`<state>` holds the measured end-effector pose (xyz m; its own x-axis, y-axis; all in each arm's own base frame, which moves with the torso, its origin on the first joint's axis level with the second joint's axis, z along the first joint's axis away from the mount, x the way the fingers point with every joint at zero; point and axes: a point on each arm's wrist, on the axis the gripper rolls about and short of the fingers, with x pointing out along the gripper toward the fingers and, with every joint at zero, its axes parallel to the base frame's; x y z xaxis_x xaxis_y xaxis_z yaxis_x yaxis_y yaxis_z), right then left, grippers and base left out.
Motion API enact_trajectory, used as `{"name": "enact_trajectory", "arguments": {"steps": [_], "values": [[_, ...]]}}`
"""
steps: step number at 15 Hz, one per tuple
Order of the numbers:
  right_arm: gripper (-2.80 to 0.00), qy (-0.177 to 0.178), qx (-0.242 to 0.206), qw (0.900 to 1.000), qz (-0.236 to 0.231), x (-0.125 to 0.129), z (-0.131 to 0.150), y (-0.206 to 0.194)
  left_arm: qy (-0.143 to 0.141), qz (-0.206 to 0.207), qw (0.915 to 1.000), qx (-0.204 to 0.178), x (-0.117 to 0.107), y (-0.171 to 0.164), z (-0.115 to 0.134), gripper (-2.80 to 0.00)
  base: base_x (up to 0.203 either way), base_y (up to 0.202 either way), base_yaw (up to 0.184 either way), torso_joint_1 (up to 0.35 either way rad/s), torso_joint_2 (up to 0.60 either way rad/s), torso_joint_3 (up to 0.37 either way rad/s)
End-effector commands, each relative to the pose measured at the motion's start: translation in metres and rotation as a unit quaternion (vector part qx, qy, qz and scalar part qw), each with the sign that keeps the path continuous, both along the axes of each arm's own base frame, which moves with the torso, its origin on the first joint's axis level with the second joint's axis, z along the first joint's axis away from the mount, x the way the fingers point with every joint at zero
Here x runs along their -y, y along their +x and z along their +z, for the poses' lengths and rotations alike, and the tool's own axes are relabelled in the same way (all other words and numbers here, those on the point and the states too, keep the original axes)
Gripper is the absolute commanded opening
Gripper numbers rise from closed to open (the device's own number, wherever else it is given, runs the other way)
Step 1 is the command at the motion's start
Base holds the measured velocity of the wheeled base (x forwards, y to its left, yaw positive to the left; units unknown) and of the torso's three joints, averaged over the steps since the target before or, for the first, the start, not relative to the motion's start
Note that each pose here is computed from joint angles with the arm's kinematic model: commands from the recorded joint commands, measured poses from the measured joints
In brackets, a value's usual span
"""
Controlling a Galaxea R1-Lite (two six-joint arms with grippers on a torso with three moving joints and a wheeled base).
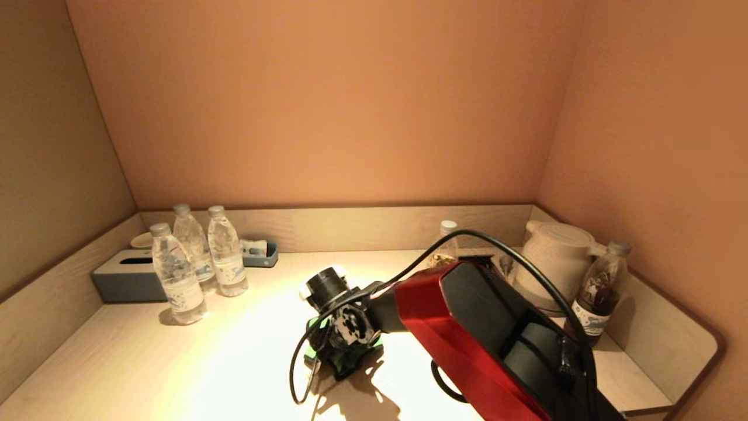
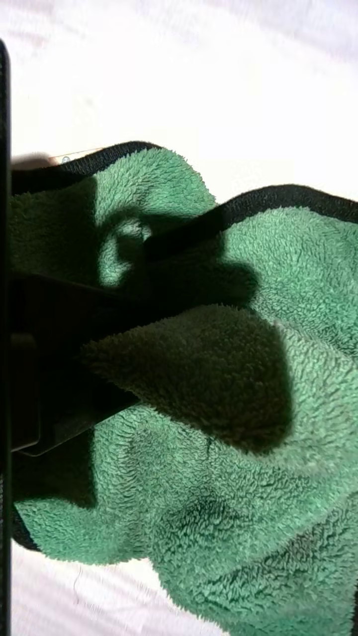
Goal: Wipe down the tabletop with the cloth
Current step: Sweep the stains on the table
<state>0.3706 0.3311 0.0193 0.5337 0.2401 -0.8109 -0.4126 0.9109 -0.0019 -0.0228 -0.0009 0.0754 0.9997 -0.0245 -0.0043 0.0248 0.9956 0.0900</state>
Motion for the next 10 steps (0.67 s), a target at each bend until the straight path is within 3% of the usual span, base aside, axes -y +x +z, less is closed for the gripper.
{"name": "enact_trajectory", "arguments": {"steps": [1, 4, 7, 10], "values": [[-2.8, -0.003, -0.003, 1.0, -0.005, 0.007, 0.009, -0.002, 0.0, 0.0, 1.0, 0.0, 0.0, 0.0, 0.0, -2.8, 0.0, 0.0, 0.0, 0.0, 0.0, 0.0], [-2.8, -0.025, -0.027, 0.999, 0.002, 0.021, 0.022, -0.027, 0.0, 0.0, 1.0, 0.0, 0.0, 0.0, 0.0, -2.8, 0.0, 0.0, 0.0, 0.0, 0.0, 0.0], [-2.8, -0.029, -0.031, 0.999, 0.011, 0.02, 0.026, -0.038, 0.0, 0.0, 1.0, 0.0, 0.0, 0.0, 0.0, -2.8, 0.0, 0.0, 0.0, 0.0, 0.0, 0.0], [-2.8, -0.048, -0.052, 0.995, 0.072, -0.006, 0.017, -0.087, 0.0, -0.001, 1.0, 0.0, 0.0, 0.0, 0.0, -2.8, 0.0, 0.0, 0.0, 0.0, 0.0, 0.0]]}}
